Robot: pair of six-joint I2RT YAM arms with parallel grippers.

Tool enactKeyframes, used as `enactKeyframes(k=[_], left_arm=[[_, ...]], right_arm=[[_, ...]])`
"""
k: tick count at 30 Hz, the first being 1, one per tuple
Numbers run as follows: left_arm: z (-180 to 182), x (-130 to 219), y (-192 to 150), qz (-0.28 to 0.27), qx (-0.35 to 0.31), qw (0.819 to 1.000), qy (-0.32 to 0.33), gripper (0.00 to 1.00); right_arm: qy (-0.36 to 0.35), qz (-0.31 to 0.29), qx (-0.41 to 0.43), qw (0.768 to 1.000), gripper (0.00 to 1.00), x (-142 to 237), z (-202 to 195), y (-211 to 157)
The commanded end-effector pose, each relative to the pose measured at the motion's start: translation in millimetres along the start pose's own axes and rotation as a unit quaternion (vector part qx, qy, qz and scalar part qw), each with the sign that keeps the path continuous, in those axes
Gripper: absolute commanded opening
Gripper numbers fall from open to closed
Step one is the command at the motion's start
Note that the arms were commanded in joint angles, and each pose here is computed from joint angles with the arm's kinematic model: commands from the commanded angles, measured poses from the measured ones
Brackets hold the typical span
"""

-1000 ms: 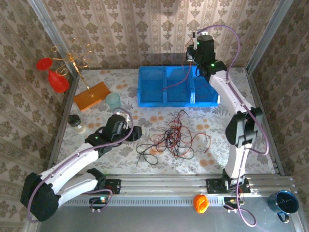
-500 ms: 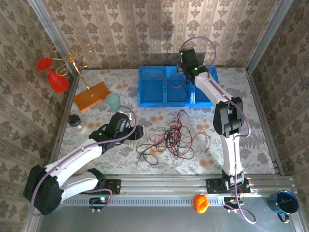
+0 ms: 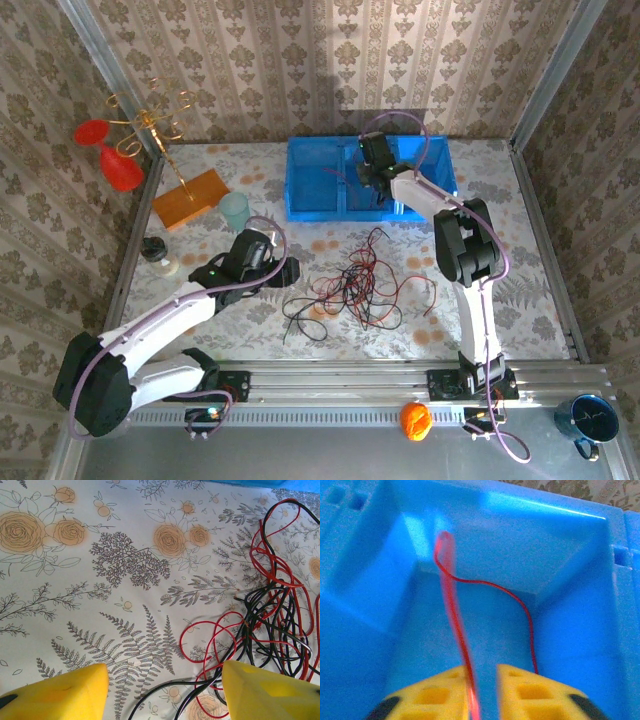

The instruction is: Untangle the cables

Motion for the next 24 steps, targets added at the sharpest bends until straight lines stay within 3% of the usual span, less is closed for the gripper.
enactKeyframes(k=[1,8,14,18,24], left_arm=[[-6,3,4,-0.005,0.005,1.000,-0.013,0.63],[-7,2,1,0.002,0.004,1.000,-0.021,0.63],[-17,1,1,0.007,-0.007,0.999,-0.033,0.63],[-35,-8,-7,0.032,-0.036,0.998,-0.047,0.63],[-67,-37,-29,0.088,-0.087,0.990,-0.071,0.60]], right_arm=[[-0.023,0.007,-0.009,1.000,0.32,11,-16,11],[-0.047,-0.052,-0.031,0.997,0.43,89,-36,48],[-0.039,-0.099,-0.058,0.993,0.42,164,-40,64],[0.009,-0.099,-0.069,0.993,0.40,201,-11,24],[0.145,-0.022,-0.124,0.981,0.30,220,43,-98]])
Point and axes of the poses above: each hand's point on the last joint's axis, 136 mm out from that joint toward the fingers, its own x axis back along the fingers, its own z axis along the line the jaws close on, y = z × x, the point moved 1 cm from there along x, back along the fingers, and after that the axes turned 14 degrees about x, right-handed, at the moved point
